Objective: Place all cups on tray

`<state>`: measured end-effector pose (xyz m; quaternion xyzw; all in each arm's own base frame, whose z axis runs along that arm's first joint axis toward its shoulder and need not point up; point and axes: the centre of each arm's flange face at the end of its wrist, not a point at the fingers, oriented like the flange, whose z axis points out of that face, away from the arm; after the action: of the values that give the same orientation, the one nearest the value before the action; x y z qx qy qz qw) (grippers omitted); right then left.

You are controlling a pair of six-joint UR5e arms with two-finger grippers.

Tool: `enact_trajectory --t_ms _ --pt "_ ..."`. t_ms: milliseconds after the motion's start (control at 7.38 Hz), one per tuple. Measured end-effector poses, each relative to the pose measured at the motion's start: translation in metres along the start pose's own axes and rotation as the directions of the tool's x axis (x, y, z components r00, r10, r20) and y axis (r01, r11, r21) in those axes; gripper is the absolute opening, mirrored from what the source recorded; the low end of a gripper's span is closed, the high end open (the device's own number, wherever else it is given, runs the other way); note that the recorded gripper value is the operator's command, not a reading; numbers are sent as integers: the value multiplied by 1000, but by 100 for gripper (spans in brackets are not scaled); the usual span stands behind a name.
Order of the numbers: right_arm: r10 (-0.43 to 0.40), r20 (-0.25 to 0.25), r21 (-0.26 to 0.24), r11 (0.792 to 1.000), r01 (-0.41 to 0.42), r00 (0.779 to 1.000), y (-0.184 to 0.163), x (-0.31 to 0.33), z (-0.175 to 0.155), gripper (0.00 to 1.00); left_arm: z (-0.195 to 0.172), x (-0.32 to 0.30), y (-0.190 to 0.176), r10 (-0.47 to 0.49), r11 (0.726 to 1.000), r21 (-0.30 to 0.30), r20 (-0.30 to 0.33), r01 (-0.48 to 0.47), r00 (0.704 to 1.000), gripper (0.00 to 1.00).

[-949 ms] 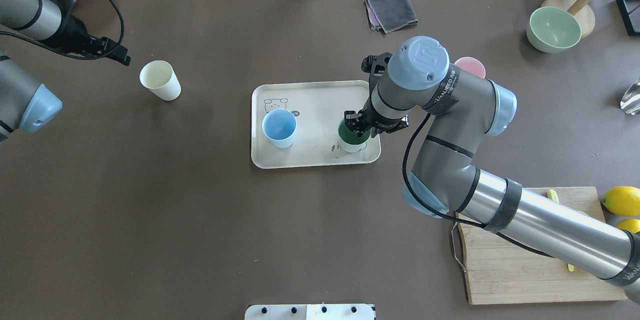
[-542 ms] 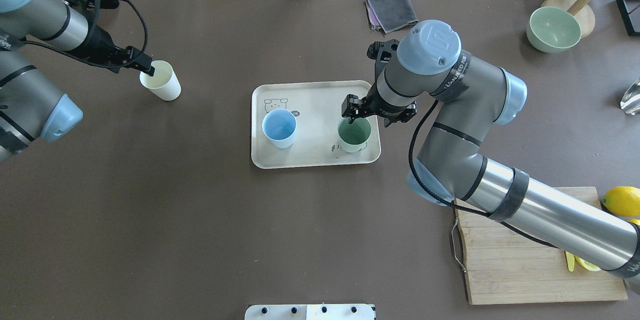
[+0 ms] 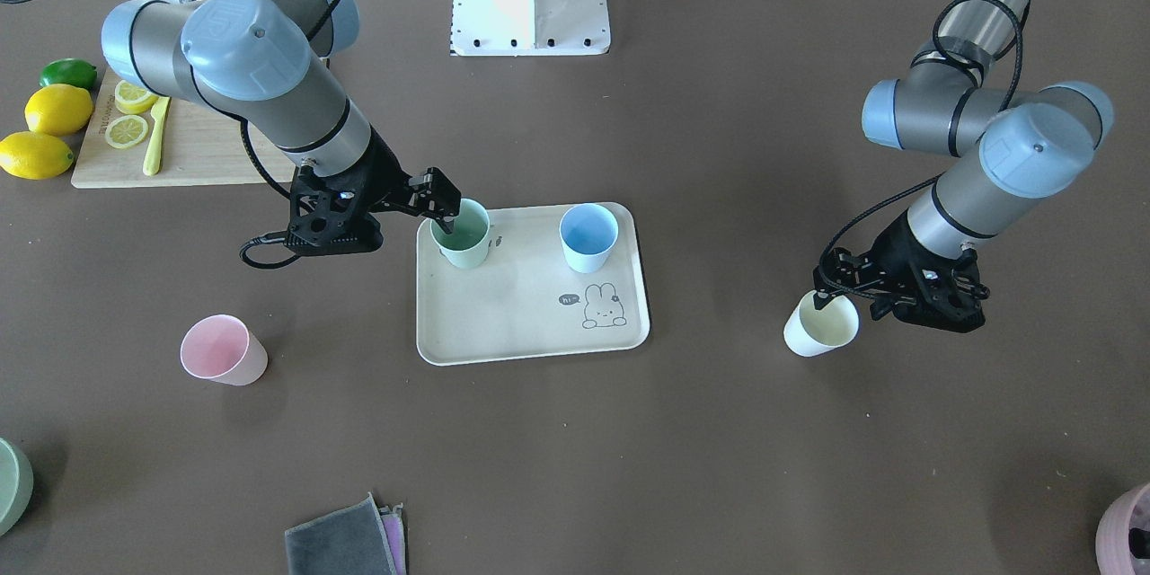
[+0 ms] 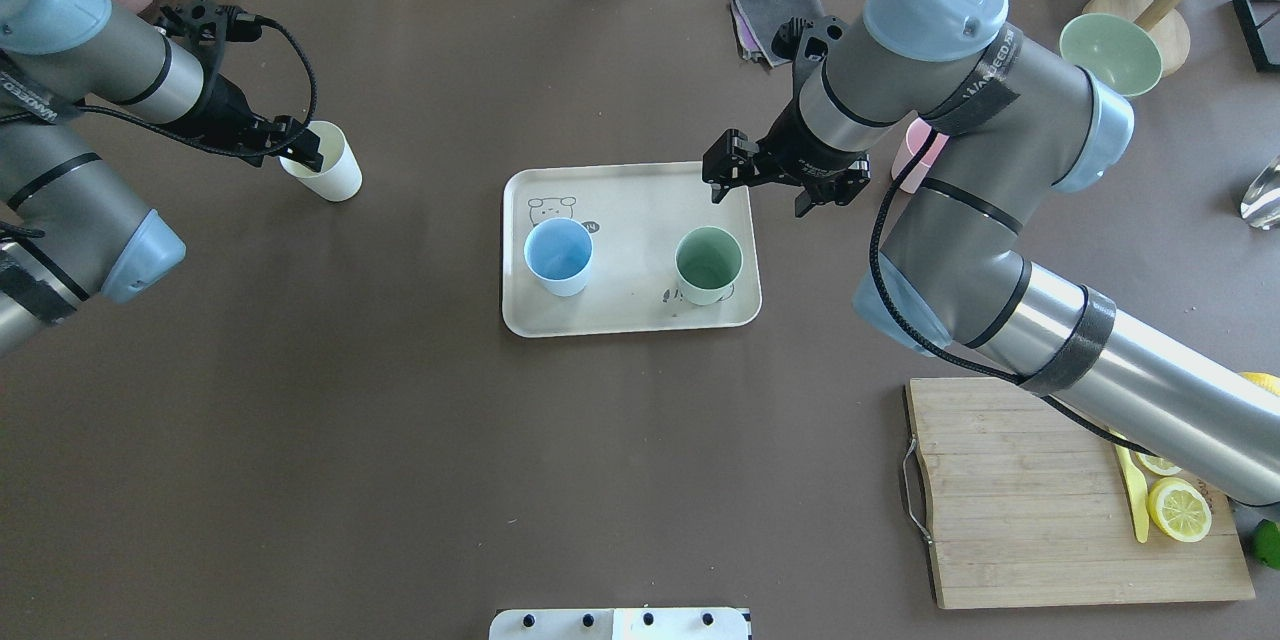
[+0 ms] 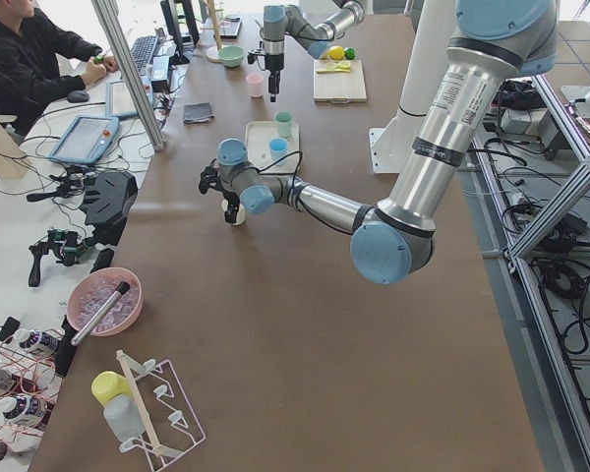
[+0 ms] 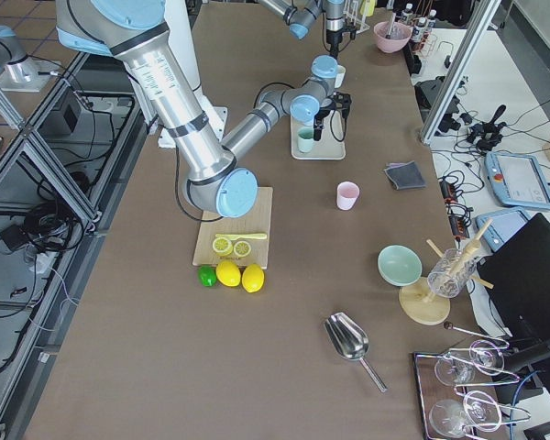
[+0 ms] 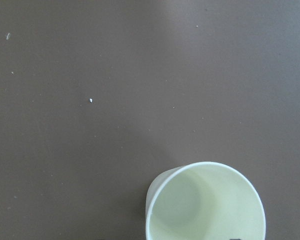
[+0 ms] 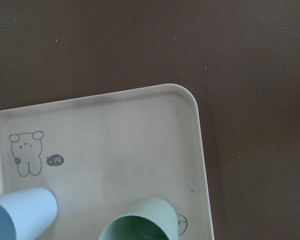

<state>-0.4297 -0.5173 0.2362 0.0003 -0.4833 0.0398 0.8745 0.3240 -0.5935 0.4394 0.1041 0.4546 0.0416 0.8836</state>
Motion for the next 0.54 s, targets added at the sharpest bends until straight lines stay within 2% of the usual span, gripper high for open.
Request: enact_trajectory --t_ms 136,271,407,542 --pt "5 1 -3 1000 -5 1000 -1 1 -5 100 1 -1 0 -4 1000 -2 3 4 1000 57" --pt "8 1 -3 1000 -8 1000 -1 2 -8 100 3 -3 -1 -9 1000 -5 7 9 1000 40" --pt "10 3 0 1000 -10 1000 -2 4 -12 100 6 -3 -3 -13 1000 -8 10 13 1000 14" --pt "13 6 2 1000 -13 1000 -4 8 -17 100 9 -2 -6 -18 1000 -10 12 18 1000 0"
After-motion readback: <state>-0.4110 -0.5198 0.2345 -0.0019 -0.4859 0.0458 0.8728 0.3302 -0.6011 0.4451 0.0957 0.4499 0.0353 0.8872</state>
